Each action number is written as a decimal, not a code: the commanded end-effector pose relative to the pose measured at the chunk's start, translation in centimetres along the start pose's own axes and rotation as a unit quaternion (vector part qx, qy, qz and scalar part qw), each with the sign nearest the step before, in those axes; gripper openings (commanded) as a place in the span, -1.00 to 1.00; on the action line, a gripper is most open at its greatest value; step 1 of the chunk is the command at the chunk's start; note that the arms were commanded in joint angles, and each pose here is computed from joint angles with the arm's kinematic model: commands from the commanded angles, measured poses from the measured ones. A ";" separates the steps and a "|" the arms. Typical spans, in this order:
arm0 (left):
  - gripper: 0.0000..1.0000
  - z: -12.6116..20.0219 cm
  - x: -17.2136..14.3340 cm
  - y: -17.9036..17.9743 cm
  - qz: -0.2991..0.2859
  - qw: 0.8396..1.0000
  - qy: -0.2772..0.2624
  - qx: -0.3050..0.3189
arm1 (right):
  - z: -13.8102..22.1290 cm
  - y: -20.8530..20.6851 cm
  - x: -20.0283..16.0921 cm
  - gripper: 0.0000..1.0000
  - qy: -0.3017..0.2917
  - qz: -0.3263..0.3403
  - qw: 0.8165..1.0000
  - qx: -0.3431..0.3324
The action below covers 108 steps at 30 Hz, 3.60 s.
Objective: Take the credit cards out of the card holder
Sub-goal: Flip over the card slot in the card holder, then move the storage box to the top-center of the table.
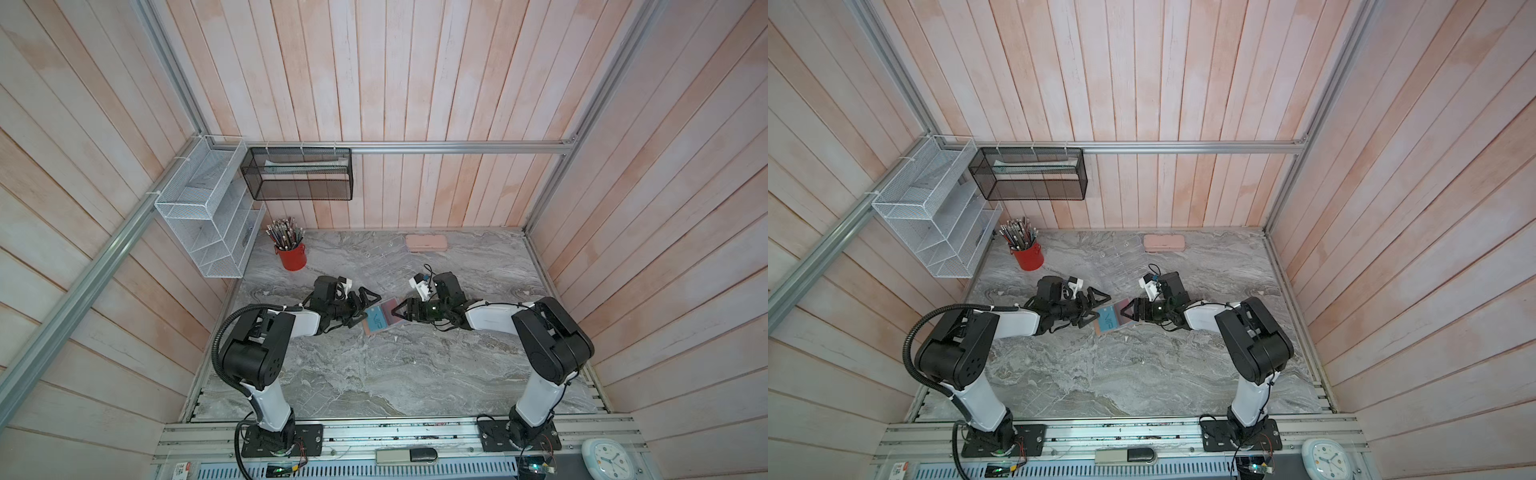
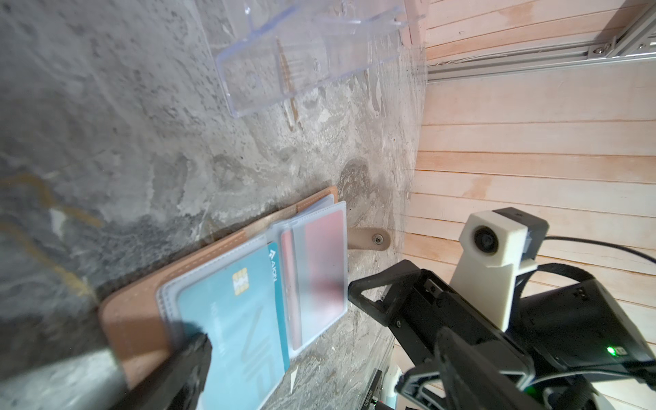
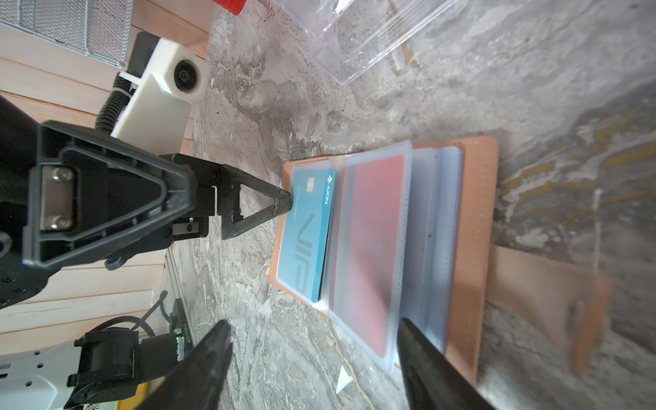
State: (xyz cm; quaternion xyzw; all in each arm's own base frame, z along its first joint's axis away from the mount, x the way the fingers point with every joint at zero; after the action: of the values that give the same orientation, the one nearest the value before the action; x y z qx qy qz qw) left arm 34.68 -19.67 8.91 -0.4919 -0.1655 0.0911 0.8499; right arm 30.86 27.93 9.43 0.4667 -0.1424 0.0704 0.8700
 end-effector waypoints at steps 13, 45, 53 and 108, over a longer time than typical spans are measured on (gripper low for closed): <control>1.00 0.4 -0.3 1.0 0.004 1.000 0.001 0.017 | -2.1 3.3 -0.2 0.47 0.018 0.031 0.998 0.042; 1.00 1.4 0.5 1.4 0.018 1.000 -0.012 0.010 | -4.5 4.3 -2.5 0.44 0.048 0.013 0.993 0.109; 1.00 2.1 1.3 0.6 0.014 1.000 -0.020 0.003 | -5.3 3.6 -2.8 0.44 0.056 -0.001 0.992 0.112; 1.00 -0.4 15.3 -1.6 -0.031 0.992 -0.119 0.031 | 0.3 -5.5 24.5 0.79 -0.151 0.072 0.985 -0.045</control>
State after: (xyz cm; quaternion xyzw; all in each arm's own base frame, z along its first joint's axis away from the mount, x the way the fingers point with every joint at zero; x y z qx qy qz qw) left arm 48.36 -16.43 13.79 -0.4711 -0.2685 0.1251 0.8308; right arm 55.57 23.29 13.28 0.3883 -0.3260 0.0386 0.8611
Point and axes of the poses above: each gripper's point midway between its finger pads, its own z axis back along the fingers, its own y axis along the line the jaws close on, x = y × z, the point moved 4 cm from there along z, back along the fingers, and after that the axes turned 5 degrees about -z, right-handed, at the moved point
